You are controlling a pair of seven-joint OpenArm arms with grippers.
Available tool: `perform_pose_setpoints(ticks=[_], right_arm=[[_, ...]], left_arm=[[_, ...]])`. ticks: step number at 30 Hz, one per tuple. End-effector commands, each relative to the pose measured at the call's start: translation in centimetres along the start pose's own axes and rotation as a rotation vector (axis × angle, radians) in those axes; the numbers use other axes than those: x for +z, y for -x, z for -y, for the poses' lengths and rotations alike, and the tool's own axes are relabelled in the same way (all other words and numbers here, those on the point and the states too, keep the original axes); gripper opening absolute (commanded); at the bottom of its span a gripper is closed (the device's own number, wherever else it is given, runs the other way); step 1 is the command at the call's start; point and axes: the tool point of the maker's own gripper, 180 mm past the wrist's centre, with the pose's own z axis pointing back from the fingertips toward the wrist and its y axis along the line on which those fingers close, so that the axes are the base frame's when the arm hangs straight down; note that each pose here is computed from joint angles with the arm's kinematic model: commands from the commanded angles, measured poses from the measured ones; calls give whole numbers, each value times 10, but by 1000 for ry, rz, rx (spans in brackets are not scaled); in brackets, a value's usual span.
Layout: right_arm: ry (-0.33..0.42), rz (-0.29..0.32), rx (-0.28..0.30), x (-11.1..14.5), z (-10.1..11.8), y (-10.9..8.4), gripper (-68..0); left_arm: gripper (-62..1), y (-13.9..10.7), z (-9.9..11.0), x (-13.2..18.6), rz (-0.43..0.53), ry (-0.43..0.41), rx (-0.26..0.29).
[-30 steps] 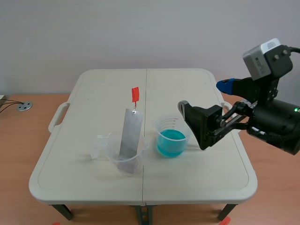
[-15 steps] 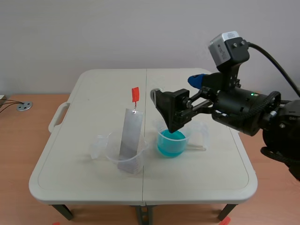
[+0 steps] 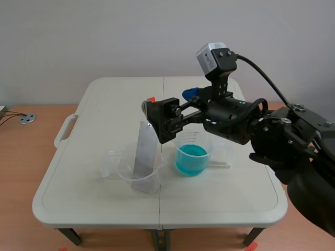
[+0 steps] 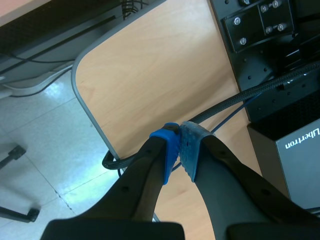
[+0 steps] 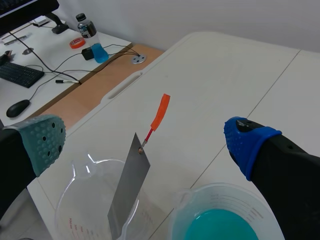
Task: Hold the metal plate by the orange handle, dip it into the blue solution, take it out and point at it, then put the plate back in the beaker on the left.
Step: 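Lift the metal plate out of the left beaker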
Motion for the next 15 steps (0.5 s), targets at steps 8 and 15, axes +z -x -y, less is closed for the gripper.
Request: perform_pose_setpoints(ticks=[8, 15], right_arm=[[-14, 39, -58, -32, 2, -11, -12], [-14, 16, -96, -50, 5, -5, -12]], left_arm=[[-594, -3, 4, 1, 14, 8, 4], [-594, -3, 3, 1, 14, 8, 4]])
